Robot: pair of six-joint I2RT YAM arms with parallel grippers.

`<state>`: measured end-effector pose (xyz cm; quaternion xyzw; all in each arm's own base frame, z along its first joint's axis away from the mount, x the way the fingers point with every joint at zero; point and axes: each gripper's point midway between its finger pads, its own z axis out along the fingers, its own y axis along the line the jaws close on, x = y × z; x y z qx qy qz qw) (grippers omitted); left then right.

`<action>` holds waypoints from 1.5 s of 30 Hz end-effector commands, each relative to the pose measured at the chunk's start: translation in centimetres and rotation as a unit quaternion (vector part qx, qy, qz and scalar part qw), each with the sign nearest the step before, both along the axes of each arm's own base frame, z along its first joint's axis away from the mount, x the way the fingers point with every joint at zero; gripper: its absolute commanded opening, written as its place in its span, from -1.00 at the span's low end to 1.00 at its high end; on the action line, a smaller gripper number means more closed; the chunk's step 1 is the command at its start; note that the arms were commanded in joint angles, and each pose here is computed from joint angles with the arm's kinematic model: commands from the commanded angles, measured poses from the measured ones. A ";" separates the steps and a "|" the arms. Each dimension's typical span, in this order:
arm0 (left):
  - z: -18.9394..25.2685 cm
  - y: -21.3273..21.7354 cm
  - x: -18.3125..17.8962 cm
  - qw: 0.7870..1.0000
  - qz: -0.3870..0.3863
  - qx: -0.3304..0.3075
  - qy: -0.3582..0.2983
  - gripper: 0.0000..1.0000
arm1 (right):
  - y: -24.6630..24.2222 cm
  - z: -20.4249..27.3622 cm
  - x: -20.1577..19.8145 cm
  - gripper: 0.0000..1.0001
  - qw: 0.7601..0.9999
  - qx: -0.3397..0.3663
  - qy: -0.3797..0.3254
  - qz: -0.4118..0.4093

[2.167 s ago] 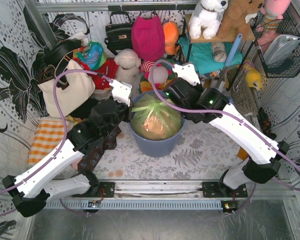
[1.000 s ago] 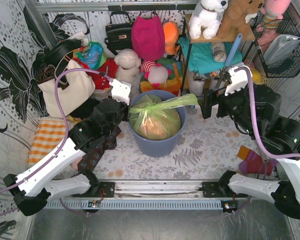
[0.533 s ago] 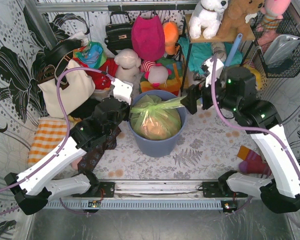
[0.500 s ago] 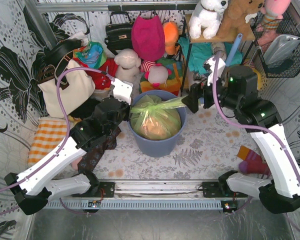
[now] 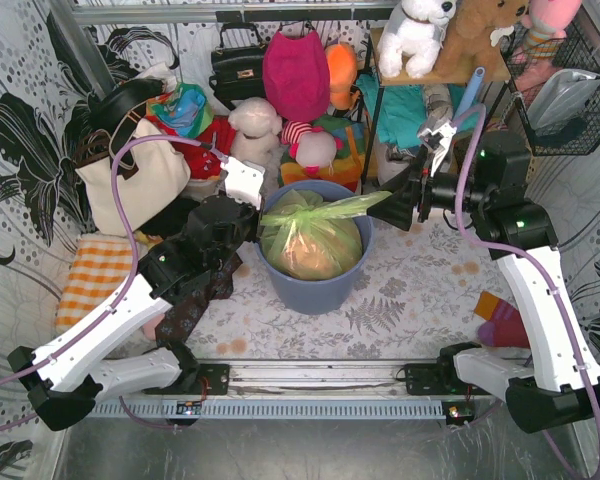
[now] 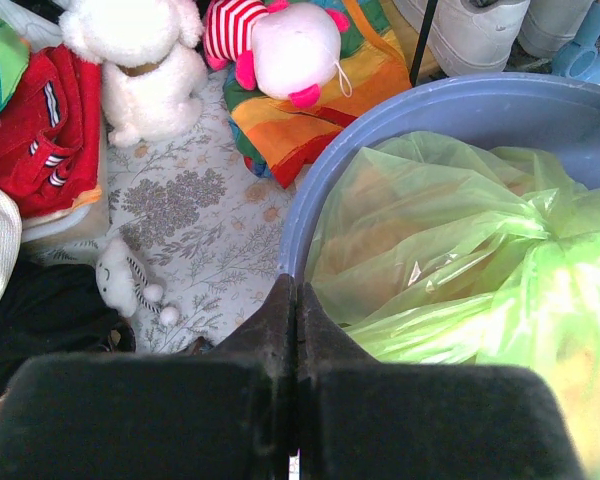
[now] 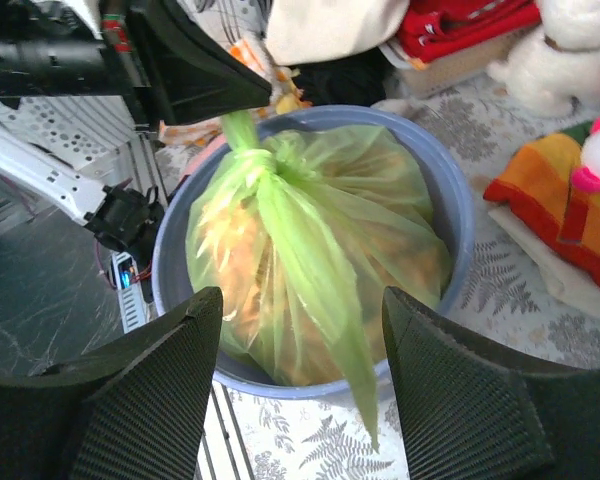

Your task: Tie the trash bag

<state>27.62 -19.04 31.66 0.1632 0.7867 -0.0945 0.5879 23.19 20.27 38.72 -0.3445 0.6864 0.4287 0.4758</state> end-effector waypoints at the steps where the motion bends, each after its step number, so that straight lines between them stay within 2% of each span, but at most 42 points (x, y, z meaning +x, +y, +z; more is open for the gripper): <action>1: 2.5 -0.3 0.4 0.999 0.000 -0.029 -0.030 -1.00 | 0.6 1.5 -1.5 0.28 0.998 0.027 -0.034 0.051; 8: 2.8 -0.4 0.5 0.999 0.000 -0.032 -0.033 -1.00 | 0.5 -0.5 -0.4 0.24 0.999 0.015 -0.010 0.034; 21: 3.2 -0.4 0.4 0.999 -0.004 -0.037 -0.035 -1.00 | 0.4 -2.5 1.8 0.01 1.000 0.013 0.012 -0.007; 22: 3.3 -0.4 0.4 0.999 -0.004 -0.037 -0.035 -1.00 | 0.5 -2.4 1.8 -0.14 1.000 0.015 0.011 -0.006; 25: 3.4 -0.3 0.3 0.999 -0.003 -0.038 -0.037 -1.00 | 0.1 -2.3 2.7 -0.87 0.999 0.017 0.013 -0.041; 26: 3.5 -0.2 0.2 0.999 -0.003 -0.039 -0.038 -1.00 | -0.1 -2.2 2.9 -1.00 0.998 0.017 0.016 -0.056; 29: 4.0 -0.2 0.1 0.998 -0.003 -0.047 -0.041 -1.00 | -1.2 -2.1 3.9 -1.00 0.993 0.006 0.031 -0.117; 34: 5.4 -0.3 -0.3 0.997 -0.009 -0.067 -0.044 -1.00 | -3.6 -2.1 5.4 -1.00 0.957 -0.065 0.031 -0.282; 38: 7.0 0.2 -0.7 0.996 -0.004 -0.075 -0.041 -1.00 | -4.1 -1.9 5.1 -1.00 0.918 -0.155 0.018 -0.366; 41: 7.7 1.2 -0.6 0.997 0.016 -0.062 -0.044 -1.00 | -5.4 -1.3 4.9 -1.00 0.876 -0.218 -0.014 -0.431; 45: 6.7 3.5 -0.2 0.996 0.073 -0.036 -0.046 -1.00 | -8.8 -1.4 5.1 -1.00 0.817 -0.263 -0.032 -0.511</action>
